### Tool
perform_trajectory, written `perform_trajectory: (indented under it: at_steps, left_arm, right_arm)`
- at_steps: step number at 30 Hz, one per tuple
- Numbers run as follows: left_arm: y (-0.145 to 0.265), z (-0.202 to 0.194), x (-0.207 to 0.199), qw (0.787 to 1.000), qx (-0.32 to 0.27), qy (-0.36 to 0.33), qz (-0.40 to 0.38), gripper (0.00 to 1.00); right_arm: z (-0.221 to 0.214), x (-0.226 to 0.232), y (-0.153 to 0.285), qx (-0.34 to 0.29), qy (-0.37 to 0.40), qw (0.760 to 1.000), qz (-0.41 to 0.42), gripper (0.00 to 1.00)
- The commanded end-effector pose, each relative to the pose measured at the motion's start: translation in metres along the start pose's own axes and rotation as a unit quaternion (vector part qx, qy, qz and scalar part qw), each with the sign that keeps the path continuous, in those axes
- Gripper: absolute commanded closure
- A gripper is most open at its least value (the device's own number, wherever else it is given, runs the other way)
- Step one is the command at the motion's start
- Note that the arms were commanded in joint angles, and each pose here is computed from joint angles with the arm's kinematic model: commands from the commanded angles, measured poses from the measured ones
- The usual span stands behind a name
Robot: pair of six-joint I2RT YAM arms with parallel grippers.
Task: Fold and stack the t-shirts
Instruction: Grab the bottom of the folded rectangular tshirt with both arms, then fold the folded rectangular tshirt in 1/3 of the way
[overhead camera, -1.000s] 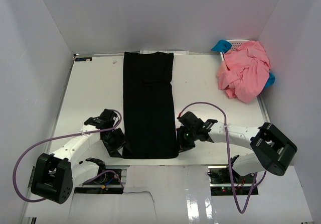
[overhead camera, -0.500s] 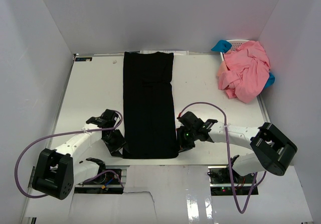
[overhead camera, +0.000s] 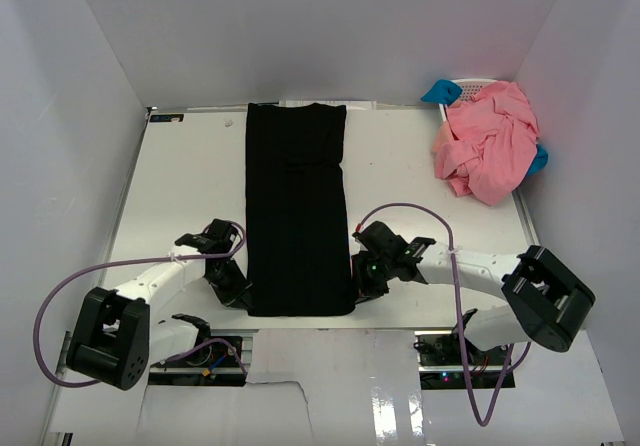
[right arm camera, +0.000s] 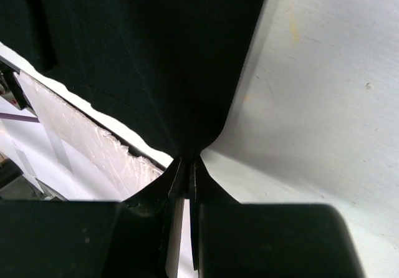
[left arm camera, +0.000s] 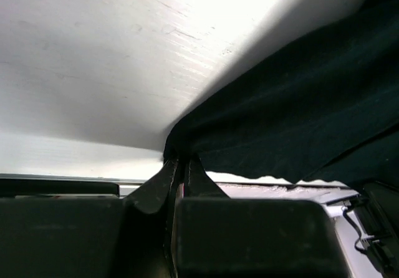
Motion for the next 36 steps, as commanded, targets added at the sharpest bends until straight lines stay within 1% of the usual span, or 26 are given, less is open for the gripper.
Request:
perform_trajectory:
  at_steps: [1, 4, 7, 15, 19, 22, 23, 28, 31, 32, 36]
  left_arm:
    - [-0.008, -0.001, -0.001, 1.000, 0.007, -0.003, -0.008, 0.99]
    - [-0.006, 0.001, -0.004, 1.000, 0.004, -0.012, -0.019, 1.00]
    - [0.005, 0.001, -0.012, 0.999, -0.002, -0.019, -0.041, 1.00]
    - [0.049, 0.008, -0.044, 0.995, -0.002, -0.044, -0.094, 1.00]
    - [0.065, 0.021, -0.048, 0.994, -0.027, -0.045, -0.099, 1.00]
    - [0.078, 0.039, -0.052, 0.991, -0.050, -0.044, -0.114, 1.00]
    - [0.081, 0.042, -0.053, 0.991, -0.055, -0.045, -0.117, 1.00]
    - [0.090, 0.059, -0.061, 0.988, -0.075, -0.046, -0.125, 1.00]
    - [0.096, 0.073, -0.068, 0.985, -0.098, -0.045, -0.137, 1.00]
    - [0.097, 0.077, -0.070, 0.984, -0.102, -0.045, -0.140, 1.00]
    - [0.106, 0.097, -0.082, 0.981, -0.128, -0.048, -0.139, 1.00]
  right_arm:
    - [0.003, 0.012, 0.007, -0.008, 0.005, 1.000, 0.029, 0.92]
    - [0.004, 0.014, 0.009, -0.011, 0.005, 0.999, 0.031, 0.92]
    - [0.005, 0.019, 0.015, -0.011, 0.007, 0.999, 0.036, 0.92]
    - [0.015, 0.042, 0.040, -0.020, 0.020, 0.997, 0.077, 0.92]
    - [0.039, 0.046, 0.059, -0.049, 0.029, 0.994, 0.096, 0.92]
    - [0.049, 0.048, 0.065, -0.049, 0.038, 0.994, 0.091, 0.92]
    - [0.059, 0.054, 0.067, -0.055, 0.050, 0.993, 0.091, 0.92]
    - [0.079, 0.071, 0.066, -0.046, 0.074, 0.991, 0.101, 0.92]
    - [0.098, 0.080, 0.064, -0.050, 0.085, 0.990, 0.096, 0.92]
    - [0.100, 0.077, 0.061, -0.046, 0.079, 0.992, 0.090, 0.92]
    - [0.124, 0.089, 0.067, -0.061, 0.096, 0.990, 0.089, 0.92]
Point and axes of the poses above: each gripper's point midway between its finger pads, its own y axis back along the fingers, its own x axis along the line the jaws close on, z = x × y, the point moved 6 cm from there along y, back along the fingers, and after that the axes turned 6 degrees about -y, right-handed, at the moved point
